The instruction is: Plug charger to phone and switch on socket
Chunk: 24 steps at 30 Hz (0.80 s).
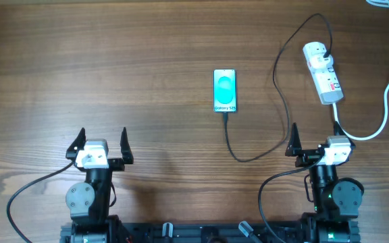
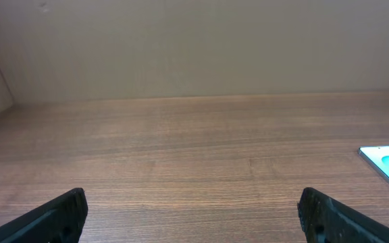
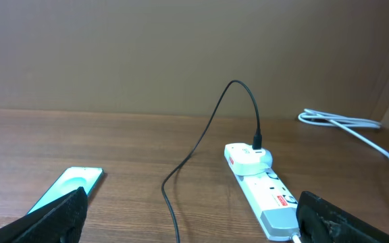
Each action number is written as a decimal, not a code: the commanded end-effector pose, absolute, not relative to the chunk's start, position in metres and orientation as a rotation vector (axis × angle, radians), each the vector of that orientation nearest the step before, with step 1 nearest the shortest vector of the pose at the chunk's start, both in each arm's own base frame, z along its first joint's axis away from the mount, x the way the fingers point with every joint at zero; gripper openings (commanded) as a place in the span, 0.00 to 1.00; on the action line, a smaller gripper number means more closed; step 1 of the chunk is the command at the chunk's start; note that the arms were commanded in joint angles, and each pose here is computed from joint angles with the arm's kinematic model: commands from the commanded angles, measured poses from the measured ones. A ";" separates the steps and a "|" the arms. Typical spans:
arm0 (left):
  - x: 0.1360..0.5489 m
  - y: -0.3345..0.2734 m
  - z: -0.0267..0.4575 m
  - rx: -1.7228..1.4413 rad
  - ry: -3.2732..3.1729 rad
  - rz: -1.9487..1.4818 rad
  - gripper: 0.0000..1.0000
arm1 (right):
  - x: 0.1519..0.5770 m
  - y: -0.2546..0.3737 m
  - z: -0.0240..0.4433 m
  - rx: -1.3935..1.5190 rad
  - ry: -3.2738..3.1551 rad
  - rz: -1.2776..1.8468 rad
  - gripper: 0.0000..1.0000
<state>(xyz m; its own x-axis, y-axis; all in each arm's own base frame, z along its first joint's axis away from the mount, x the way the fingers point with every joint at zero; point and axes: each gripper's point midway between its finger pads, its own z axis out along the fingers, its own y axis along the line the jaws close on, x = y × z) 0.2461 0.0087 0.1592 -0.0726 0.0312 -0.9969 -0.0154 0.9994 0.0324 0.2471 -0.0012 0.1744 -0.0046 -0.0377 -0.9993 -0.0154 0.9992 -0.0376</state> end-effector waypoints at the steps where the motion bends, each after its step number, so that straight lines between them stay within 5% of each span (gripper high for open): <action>1: 0.246 0.011 0.156 0.019 1.650 0.061 1.00 | 0.247 -0.004 0.175 -0.020 1.570 -0.021 1.00; 24: 0.246 0.011 0.156 0.019 1.650 0.061 1.00 | 0.247 -0.002 0.175 -0.024 1.569 -0.013 1.00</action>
